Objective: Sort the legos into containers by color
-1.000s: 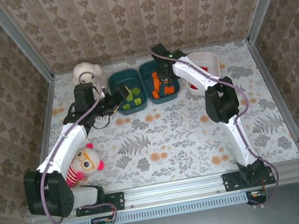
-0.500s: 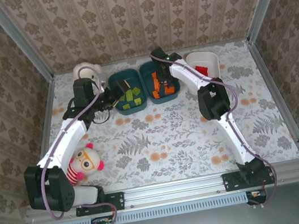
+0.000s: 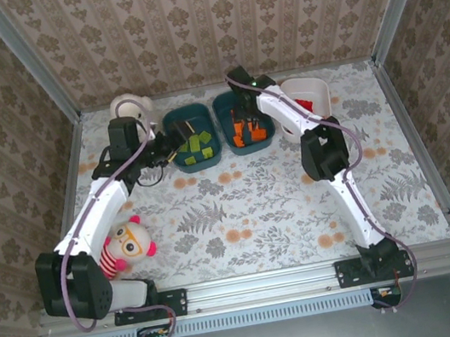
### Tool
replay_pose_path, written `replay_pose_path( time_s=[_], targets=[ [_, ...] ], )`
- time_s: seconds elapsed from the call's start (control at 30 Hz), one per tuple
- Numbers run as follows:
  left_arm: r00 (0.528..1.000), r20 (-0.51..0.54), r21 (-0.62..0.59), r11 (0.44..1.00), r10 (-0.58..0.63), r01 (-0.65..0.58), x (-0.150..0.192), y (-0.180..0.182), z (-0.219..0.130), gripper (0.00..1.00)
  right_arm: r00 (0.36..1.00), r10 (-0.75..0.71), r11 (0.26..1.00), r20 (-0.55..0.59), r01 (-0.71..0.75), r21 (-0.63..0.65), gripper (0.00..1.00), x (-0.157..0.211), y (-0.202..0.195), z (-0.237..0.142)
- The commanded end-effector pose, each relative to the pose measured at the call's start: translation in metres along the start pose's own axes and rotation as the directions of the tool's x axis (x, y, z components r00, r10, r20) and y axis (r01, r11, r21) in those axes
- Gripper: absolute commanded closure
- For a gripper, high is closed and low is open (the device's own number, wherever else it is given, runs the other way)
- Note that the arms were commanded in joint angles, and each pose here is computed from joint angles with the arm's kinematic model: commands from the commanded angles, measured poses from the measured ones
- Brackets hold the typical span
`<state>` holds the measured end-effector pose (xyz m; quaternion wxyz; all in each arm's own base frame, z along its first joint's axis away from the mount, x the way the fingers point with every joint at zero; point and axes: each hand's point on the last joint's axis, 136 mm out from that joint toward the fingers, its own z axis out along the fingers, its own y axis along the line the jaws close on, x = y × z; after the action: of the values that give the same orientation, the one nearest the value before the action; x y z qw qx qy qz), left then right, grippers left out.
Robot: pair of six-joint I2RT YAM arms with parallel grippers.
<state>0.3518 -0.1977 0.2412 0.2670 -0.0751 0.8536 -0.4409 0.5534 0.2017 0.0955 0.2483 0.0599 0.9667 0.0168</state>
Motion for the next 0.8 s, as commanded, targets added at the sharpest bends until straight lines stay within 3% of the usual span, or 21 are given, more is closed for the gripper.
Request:
replay_pose_path(
  time_s=[0.0,0.13,0.27,0.3,0.33,0.37,0.4,0.6,0.7,0.77],
  targets=[
    [1.0,0.001,-0.031,0.999,0.025,-0.025,0.004,-0.004,-0.022,0.09,0.98,0.051,0.998,0.194,-0.043,-0.047,0.34,-0.046,-0.003,-0.106],
    [0.999,-0.027,-0.079,0.996,0.032,-0.034,0.024,0.008,-0.039,0.09,0.955,0.065,0.997,0.288,-0.047,-0.067,0.31,-0.035,-0.017,-0.161],
    [0.996,-0.073,-0.122,0.991,0.05,-0.058,0.051,0.022,-0.056,0.08,0.933,0.076,0.995,0.352,-0.048,-0.086,0.24,0.007,-0.046,-0.204],
    [0.995,-0.087,-0.133,0.989,0.052,-0.063,0.058,0.026,-0.06,0.08,0.932,0.075,0.995,0.355,-0.045,-0.091,0.2,0.023,-0.054,-0.21],
    [0.994,-0.1,-0.14,0.988,0.055,-0.069,0.065,0.029,-0.063,0.08,0.93,0.074,0.994,0.361,-0.039,-0.103,0.04,0.036,-0.061,-0.22],
    [0.992,-0.116,-0.153,0.986,0.053,-0.071,0.073,0.035,-0.066,0.05,0.932,0.072,0.994,0.356,-0.036,-0.106,0.0,0.053,-0.07,-0.226],
    [0.991,-0.126,-0.16,0.984,0.054,-0.074,0.078,0.038,-0.069,0.0,0.935,0.073,0.994,0.348,-0.039,-0.105,0.0,0.068,-0.079,-0.231],
    [0.991,-0.126,-0.257,0.963,0.052,-0.083,0.095,0.061,-0.085,0.0,0.937,0.115,0.987,0.329,-0.069,-0.146,0.0,0.157,-0.137,-0.262],
    [0.995,-0.026,-0.444,0.891,0.095,-0.097,0.076,0.083,-0.107,0.0,0.922,0.169,0.985,0.348,-0.173,-0.018,0.0,0.179,-0.18,-0.271],
    [0.987,0.069,-0.622,0.78,0.146,-0.072,0.055,0.107,-0.133,0.0,0.889,0.205,0.947,0.41,-0.286,0.147,0.0,0.185,-0.222,-0.277]
  ],
)
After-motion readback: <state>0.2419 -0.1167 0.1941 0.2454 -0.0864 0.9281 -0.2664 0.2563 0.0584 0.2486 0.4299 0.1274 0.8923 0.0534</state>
